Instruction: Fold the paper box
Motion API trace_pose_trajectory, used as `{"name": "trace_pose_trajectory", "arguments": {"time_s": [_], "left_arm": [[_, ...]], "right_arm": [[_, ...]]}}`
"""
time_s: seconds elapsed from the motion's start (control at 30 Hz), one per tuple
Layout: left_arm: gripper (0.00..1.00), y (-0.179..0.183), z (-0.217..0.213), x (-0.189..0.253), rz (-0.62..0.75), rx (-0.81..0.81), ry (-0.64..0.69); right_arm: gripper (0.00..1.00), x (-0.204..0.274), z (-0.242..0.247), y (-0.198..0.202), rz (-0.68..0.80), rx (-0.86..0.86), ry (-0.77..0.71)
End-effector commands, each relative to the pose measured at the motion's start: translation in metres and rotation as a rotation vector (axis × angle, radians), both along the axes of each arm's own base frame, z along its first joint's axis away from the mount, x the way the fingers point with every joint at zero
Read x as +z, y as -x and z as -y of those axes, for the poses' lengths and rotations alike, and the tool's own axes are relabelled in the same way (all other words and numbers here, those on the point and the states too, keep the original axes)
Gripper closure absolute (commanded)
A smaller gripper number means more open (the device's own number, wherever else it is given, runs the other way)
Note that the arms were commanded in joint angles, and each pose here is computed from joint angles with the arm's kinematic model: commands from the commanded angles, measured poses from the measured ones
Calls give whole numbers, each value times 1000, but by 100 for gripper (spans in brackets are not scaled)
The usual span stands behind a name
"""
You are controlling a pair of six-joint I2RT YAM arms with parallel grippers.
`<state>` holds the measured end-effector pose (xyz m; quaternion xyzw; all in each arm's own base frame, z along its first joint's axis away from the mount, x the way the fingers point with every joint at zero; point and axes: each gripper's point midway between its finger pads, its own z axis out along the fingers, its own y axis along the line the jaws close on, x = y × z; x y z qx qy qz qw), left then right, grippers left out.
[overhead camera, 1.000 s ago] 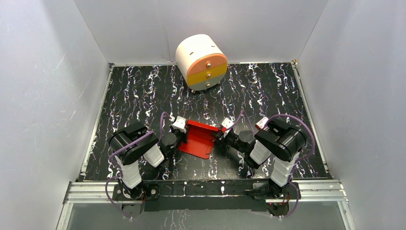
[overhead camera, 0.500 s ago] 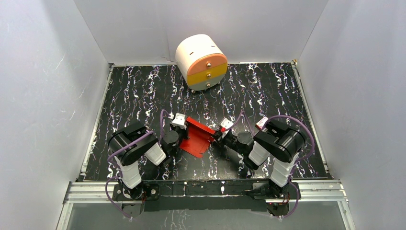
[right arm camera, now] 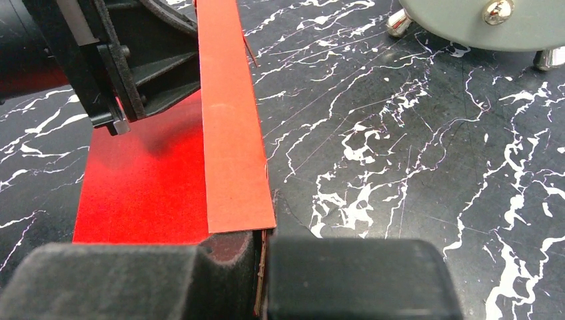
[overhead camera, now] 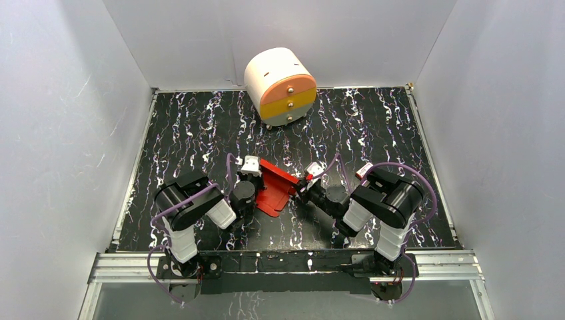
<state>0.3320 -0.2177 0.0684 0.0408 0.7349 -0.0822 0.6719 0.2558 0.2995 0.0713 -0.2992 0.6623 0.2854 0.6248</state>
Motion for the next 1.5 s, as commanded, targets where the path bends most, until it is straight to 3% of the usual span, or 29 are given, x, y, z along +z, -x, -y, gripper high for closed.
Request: {"name": "trace_pose_trajectory", "arguments": {"time_s": [0.0, 0.27, 0.6, 0.8, 1.27, 1.47], "left_arm": [[100, -2, -13, 8, 21, 50, 52], [100, 14, -31, -1, -28, 62, 24], [97, 25, -46, -5, -65, 85, -8], [75, 31, -52, -1, -82, 88, -5], [41, 66, -80, 19, -247, 160, 120], [31, 86, -70, 42, -345, 89, 236]], "right_arm": [[93, 75, -6, -2, 165, -2, -230], [78, 61, -13, -6, 144, 8, -168], [47, 61, -7, 0, 155, 26, -101], [38, 59, 3, 0, 114, -5, -34], [34, 77, 24, -1, 43, -80, 55], [33, 88, 36, -8, 11, -159, 42]]}}
